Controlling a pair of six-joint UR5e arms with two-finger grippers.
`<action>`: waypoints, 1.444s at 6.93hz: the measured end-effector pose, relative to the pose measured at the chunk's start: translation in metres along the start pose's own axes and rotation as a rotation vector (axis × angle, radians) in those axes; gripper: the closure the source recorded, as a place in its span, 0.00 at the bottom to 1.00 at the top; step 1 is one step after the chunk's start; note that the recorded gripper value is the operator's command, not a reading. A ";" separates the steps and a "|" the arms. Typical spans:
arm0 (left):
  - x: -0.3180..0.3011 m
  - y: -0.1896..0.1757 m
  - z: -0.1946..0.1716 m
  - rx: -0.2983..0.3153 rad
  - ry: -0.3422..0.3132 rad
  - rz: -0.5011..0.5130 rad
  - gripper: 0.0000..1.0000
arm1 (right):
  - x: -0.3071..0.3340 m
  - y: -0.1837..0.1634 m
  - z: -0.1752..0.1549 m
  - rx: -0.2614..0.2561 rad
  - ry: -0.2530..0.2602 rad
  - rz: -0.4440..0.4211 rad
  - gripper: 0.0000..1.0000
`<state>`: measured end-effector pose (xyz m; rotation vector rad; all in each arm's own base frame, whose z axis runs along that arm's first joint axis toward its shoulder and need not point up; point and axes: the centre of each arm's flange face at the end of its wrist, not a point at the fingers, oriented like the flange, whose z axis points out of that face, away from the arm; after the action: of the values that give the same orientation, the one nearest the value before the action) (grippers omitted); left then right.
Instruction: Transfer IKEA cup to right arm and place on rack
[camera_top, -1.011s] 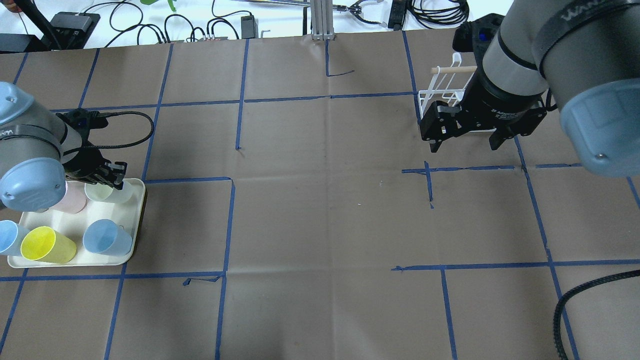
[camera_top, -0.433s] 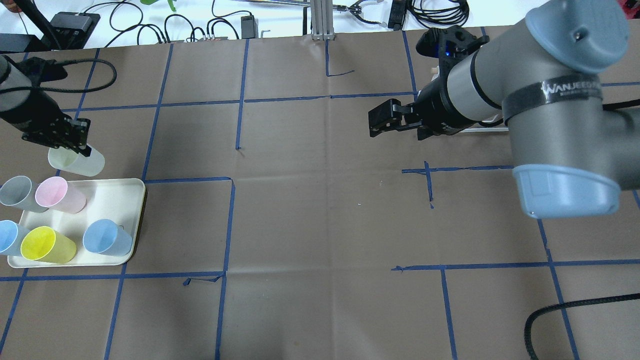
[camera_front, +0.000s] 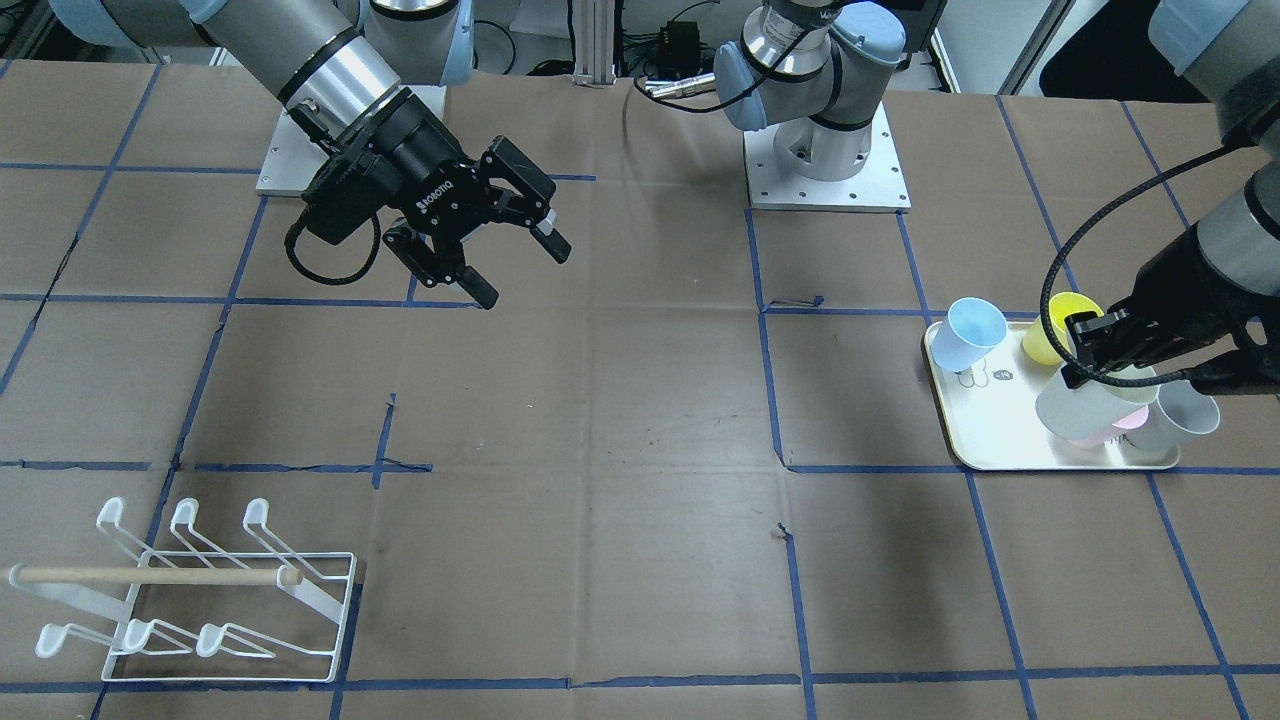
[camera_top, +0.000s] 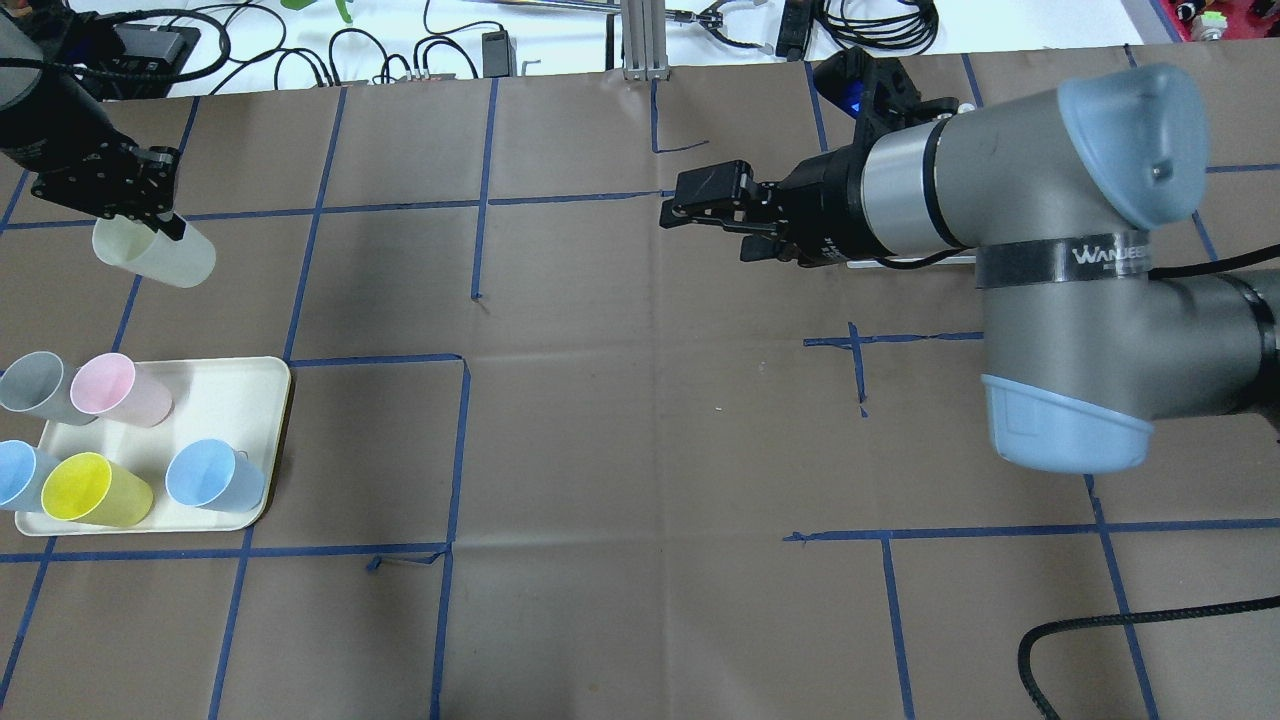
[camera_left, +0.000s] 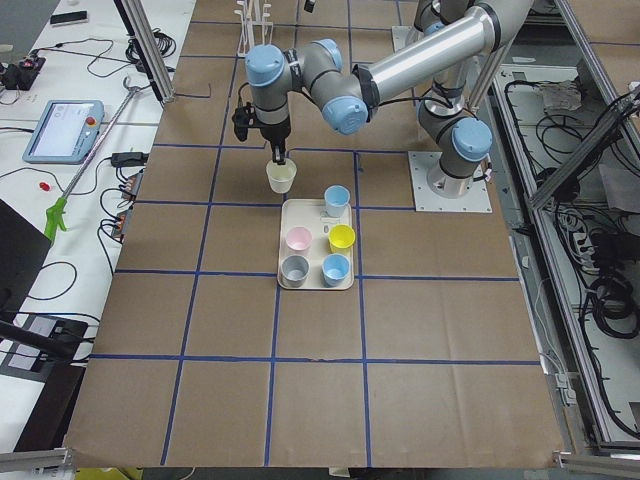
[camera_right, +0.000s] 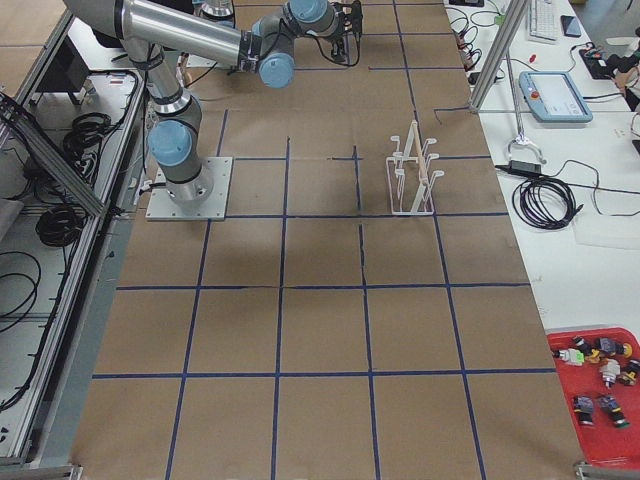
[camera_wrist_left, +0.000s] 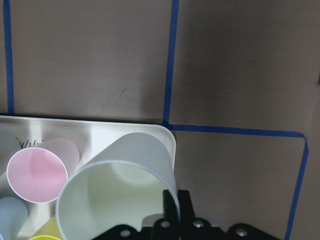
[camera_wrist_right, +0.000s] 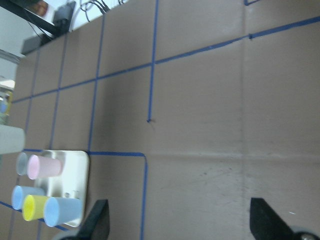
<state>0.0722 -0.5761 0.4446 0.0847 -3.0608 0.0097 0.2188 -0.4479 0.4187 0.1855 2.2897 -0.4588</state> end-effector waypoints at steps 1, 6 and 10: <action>0.012 -0.003 -0.004 0.038 0.048 0.014 1.00 | 0.004 -0.004 0.008 0.047 -0.056 0.105 0.02; 0.086 -0.020 -0.002 0.383 0.415 0.224 1.00 | 0.053 -0.006 0.053 0.244 -0.304 0.515 0.00; 0.145 0.013 0.068 0.776 0.616 0.546 1.00 | 0.080 0.008 0.035 0.352 -0.265 0.616 0.00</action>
<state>-0.0788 -0.5714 0.3884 -0.5828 -2.2082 1.0241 0.1900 -0.4550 0.3363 0.9158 1.7586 -0.5151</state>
